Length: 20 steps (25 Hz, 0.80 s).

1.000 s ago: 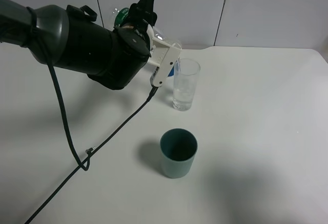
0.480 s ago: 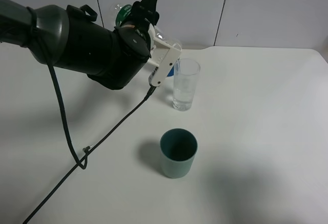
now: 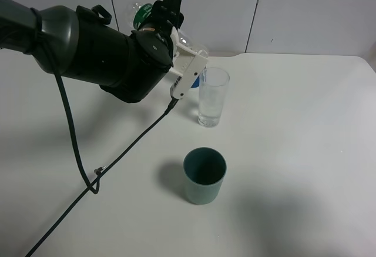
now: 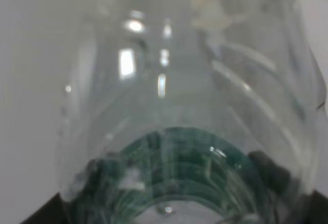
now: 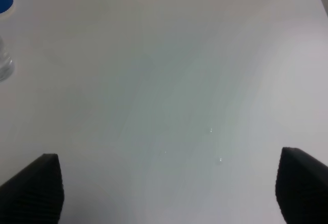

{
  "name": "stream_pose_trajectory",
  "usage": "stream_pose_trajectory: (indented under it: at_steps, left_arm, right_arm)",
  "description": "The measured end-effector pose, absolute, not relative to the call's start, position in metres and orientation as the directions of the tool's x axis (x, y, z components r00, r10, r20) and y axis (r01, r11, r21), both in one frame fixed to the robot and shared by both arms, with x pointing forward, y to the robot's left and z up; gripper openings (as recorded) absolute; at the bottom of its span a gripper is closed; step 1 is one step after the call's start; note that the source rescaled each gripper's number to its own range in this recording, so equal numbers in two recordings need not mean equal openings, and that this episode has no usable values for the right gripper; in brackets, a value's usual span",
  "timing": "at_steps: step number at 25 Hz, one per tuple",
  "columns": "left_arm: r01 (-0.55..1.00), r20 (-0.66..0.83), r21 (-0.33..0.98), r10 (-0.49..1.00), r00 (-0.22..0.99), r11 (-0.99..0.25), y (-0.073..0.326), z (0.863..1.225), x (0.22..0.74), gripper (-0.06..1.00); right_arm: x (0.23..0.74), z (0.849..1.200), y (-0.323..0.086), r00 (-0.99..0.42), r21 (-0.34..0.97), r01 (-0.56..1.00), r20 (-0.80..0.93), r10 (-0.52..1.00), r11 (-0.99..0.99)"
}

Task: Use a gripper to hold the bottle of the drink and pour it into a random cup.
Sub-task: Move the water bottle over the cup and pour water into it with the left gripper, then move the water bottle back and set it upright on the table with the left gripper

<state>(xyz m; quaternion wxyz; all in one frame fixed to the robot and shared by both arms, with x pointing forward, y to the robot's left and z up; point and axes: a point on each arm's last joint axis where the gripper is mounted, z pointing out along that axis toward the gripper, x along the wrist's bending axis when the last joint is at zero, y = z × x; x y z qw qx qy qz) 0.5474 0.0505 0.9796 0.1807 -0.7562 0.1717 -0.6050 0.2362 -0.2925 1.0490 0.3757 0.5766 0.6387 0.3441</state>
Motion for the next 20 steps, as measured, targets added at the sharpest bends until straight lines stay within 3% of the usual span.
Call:
stream_pose_trajectory:
  at_steps: [13, 20]
  left_arm:
    - [-0.018, 0.900, -0.385, -0.380, 0.212, -0.923, 0.050, 0.980, 0.547, 0.00]
    - [-0.024, 0.950, -0.229, -0.229, 0.213, -0.973, 0.050, 0.992, 0.545, 0.00]
  right_arm:
    - [0.236, 1.049, -0.293, -0.052, 0.873, 0.478, -0.084, 0.995, 0.099]
    - [0.236, 1.049, -0.293, -0.052, 0.873, 0.478, -0.084, 0.995, 0.099]
